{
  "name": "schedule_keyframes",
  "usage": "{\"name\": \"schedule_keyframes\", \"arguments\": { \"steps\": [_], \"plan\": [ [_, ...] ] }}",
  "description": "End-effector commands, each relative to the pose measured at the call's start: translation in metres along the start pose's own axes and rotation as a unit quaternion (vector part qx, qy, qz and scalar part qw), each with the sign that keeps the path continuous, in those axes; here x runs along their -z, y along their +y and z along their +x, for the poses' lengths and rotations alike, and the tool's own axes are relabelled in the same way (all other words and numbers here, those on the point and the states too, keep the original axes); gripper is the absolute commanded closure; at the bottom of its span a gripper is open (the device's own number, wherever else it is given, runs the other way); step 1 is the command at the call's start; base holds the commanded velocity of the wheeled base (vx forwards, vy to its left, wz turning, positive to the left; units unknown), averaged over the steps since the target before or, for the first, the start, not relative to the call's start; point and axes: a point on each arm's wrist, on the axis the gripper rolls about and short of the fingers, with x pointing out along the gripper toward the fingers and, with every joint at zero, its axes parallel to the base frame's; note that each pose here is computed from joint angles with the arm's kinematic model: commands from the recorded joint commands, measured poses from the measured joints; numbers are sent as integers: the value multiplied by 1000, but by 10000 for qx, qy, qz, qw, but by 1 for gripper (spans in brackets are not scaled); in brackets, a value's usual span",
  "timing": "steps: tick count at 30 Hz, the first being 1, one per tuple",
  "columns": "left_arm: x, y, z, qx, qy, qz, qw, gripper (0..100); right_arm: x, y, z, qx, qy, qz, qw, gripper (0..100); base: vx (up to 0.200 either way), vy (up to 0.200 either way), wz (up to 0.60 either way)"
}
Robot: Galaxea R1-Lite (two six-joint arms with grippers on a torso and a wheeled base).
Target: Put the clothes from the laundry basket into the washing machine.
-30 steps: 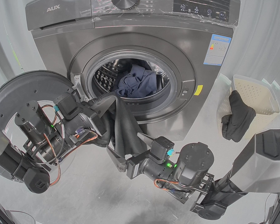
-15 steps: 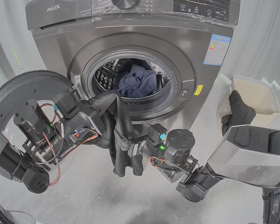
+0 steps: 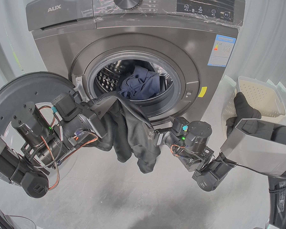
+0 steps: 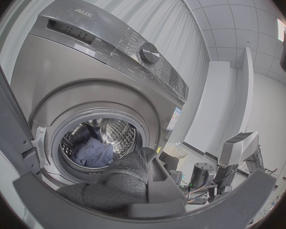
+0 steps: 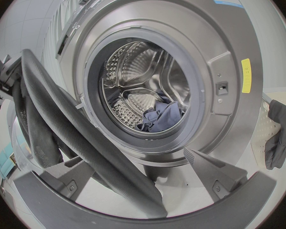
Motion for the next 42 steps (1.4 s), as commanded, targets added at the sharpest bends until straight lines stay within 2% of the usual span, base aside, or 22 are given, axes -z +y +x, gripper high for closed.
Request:
{"name": "schedule_keyframes", "arguments": {
  "steps": [1,5,12,18,21,26,27,32,34,37,42],
  "plan": [
    [0,0,-1,-3,3,-1,10000,100,-5,-9,1,106,-54,-1,9999,0,0,0,0],
    [-1,0,-1,6,-3,-15,10000,100,-7,-15,3,172,-79,-4,9998,0,0,0,0],
    [2,-1,-3,10,58,-32,10000,100,-15,-47,10,561,-216,4,9982,0,0,0,0],
    [11,-3,-11,8,305,-47,9995,100,-23,-51,10,602,-314,5,9977,0,0,0,0],
    [18,-4,-19,30,512,-102,9986,100,-22,-46,8,541,-305,11,9981,0,0,0,0],
    [21,-5,-20,32,580,-130,9982,100,-18,-33,5,387,-250,31,9989,0,0,0,0],
    [21,-7,-18,66,554,-147,9983,100,-14,-24,1,277,-157,28,9995,0,0,0,0],
    [18,-4,-11,6,423,-119,9990,100,-10,-11,-5,129,-58,59,9999,0,0,0,0],
    [14,-3,-6,-7,293,-83,9995,100,-15,-5,-10,49,-76,73,9999,0,0,0,0],
    [7,0,0,-156,100,-41,9998,100,-22,13,-28,-208,18,91,9997,0,0,0,0],
    [7,2,5,-277,39,-22,9996,100,-27,44,-59,-694,179,148,9973,0,0,0,0]
  ]
}}
